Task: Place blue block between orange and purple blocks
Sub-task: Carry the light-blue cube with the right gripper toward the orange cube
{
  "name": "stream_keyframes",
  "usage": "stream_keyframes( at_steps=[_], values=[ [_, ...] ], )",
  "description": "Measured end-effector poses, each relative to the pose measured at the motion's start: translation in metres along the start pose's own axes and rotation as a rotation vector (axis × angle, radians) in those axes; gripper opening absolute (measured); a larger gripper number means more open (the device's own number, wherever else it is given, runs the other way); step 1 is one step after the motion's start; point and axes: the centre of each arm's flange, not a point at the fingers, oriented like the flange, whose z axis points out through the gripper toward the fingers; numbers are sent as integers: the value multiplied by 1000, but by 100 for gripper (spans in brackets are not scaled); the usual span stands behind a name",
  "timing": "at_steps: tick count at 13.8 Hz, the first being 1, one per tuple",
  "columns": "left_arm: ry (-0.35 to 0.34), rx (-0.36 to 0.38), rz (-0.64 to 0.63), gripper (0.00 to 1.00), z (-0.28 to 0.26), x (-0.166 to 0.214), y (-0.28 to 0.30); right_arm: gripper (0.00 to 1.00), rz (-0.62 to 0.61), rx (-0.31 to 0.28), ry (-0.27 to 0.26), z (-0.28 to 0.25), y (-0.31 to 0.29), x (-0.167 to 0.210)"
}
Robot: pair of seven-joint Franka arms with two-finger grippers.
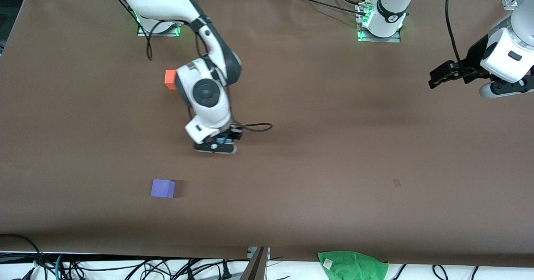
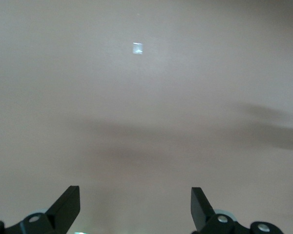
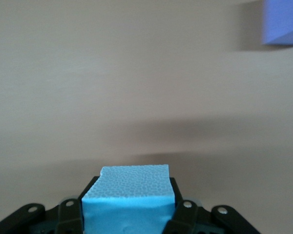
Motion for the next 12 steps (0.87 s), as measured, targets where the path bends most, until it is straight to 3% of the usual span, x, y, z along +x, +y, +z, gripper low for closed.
stream_keyframes(
  at_steps=[6,9,12],
  values=[
    [-10,-15,-2,100,3,2,1,58,-22,-51,-15,12,114,-2],
    [-15,-14,-2,100,5,3,1,58,-17,0,-34,40,169,-10],
    [-18,-22,-2,100,6,3,2,58,2,27,-14,68,196,-23]
  ],
)
